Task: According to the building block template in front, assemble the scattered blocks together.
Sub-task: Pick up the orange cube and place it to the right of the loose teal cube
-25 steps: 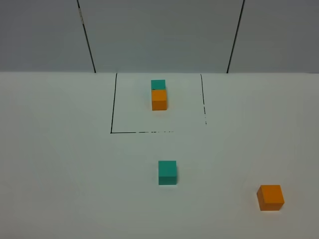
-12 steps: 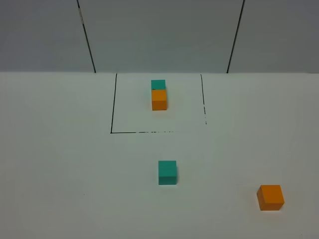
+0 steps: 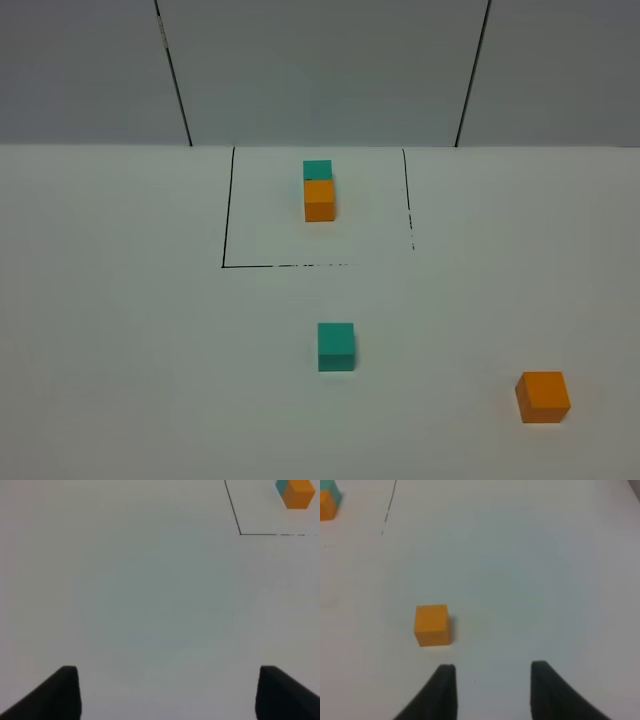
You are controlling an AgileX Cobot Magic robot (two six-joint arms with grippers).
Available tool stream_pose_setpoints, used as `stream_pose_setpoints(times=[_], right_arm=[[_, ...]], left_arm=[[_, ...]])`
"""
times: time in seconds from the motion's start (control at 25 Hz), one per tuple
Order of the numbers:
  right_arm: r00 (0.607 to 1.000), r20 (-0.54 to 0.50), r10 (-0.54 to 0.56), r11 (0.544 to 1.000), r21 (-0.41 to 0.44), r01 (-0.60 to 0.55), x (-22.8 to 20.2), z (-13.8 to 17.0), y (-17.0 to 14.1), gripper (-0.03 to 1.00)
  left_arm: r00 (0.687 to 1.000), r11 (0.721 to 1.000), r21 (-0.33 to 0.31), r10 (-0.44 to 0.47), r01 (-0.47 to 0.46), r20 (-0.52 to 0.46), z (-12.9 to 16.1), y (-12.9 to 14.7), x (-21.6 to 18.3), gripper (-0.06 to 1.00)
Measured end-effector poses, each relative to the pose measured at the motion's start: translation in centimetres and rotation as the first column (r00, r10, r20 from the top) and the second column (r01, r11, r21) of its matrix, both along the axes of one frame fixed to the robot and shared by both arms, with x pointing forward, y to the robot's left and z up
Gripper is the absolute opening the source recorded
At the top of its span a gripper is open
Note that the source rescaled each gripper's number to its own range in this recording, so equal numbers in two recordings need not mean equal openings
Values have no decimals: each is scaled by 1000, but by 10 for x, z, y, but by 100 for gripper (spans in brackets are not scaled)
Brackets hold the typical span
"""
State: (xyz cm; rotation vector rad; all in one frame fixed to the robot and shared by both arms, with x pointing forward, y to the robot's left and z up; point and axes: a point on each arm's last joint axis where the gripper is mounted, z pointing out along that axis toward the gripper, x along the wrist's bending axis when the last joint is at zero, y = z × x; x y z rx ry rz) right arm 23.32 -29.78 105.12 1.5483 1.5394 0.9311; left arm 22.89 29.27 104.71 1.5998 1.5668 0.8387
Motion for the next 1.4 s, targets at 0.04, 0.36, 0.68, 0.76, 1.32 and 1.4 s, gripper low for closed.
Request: stream_pose_setpoints(times=[0.04, 0.36, 0.68, 0.76, 1.32, 1.4], right_arm=[[1000, 0, 0, 1000, 0, 0, 0, 0, 0, 0], [1000, 0, 0, 1000, 0, 0, 0, 0, 0, 0], [1000, 0, 0, 1000, 0, 0, 0, 0, 0, 0], [1000, 0, 0, 1000, 0, 0, 0, 0, 0, 0], [1000, 0, 0, 1000, 0, 0, 0, 0, 0, 0], [1000, 0, 0, 1000, 0, 0, 0, 0, 0, 0]], left_arm=[[1000, 1000, 0, 0, 0, 0, 0, 0, 0, 48], [1000, 1000, -1, 0, 0, 0, 0, 0, 0, 28], [1000, 1000, -1, 0, 0, 0, 0, 0, 0, 16], [1000, 1000, -1, 0, 0, 0, 0, 0, 0, 16], [1000, 1000, -1, 0, 0, 0, 0, 0, 0, 15], [1000, 1000, -1, 0, 0, 0, 0, 0, 0, 15]])
